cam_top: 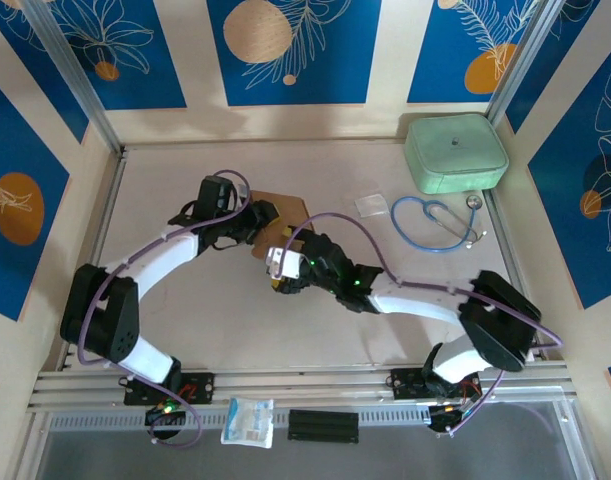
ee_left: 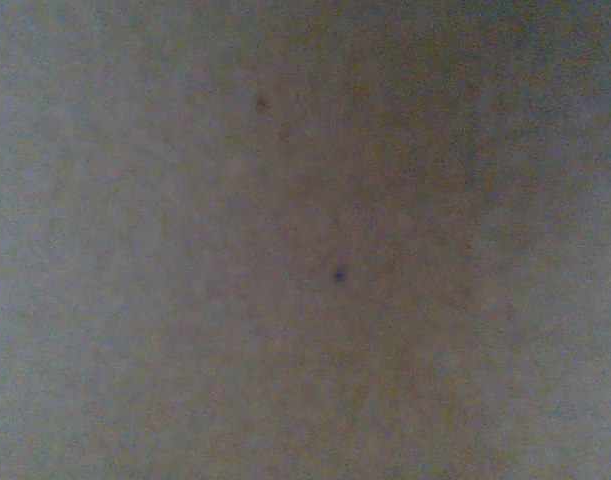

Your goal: Fold the paper box

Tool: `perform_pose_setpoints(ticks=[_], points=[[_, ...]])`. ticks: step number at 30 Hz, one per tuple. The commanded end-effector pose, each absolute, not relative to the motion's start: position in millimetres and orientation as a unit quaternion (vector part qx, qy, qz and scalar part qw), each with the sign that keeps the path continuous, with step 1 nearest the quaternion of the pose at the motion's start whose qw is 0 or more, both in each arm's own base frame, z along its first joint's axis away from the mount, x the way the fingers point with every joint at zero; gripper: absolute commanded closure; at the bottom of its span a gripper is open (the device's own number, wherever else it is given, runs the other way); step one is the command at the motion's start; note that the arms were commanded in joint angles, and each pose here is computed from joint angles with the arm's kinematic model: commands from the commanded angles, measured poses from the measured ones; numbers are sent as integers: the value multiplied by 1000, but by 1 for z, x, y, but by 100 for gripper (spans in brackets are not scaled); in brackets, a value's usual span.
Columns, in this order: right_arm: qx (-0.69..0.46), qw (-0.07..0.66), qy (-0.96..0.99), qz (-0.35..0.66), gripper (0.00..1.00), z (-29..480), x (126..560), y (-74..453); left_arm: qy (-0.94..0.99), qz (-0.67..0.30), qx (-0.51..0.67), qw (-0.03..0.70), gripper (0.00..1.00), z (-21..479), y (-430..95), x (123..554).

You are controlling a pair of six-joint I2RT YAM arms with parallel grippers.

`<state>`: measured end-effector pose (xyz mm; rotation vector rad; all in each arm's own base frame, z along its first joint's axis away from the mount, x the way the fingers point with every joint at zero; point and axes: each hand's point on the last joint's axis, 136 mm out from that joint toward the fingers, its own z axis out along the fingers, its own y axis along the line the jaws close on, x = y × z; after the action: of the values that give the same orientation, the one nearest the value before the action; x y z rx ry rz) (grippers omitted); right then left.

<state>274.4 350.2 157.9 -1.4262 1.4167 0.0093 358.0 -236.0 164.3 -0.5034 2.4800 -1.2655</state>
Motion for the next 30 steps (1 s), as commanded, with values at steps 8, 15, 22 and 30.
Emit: perform_pose_setpoints(ticks=[8, 15, 22, 30], points=[[-535, 666, 487, -181, 0, 211, 347, 352, 845, -469, -204, 155, 66, 187, -234, 361], [-539, 671, 489, -143, 31, 204, 341, 357, 842, -482, -193, 150, 64, 191, -238, 360], [-564, 632, 524, -85, 54, 193, 326, 347, 837, -485, -183, 177, 52, 209, -234, 361], [-605, 549, 576, 3, 61, 199, 290, 314, 834, -406, -130, 350, 15, 276, -180, 359]])
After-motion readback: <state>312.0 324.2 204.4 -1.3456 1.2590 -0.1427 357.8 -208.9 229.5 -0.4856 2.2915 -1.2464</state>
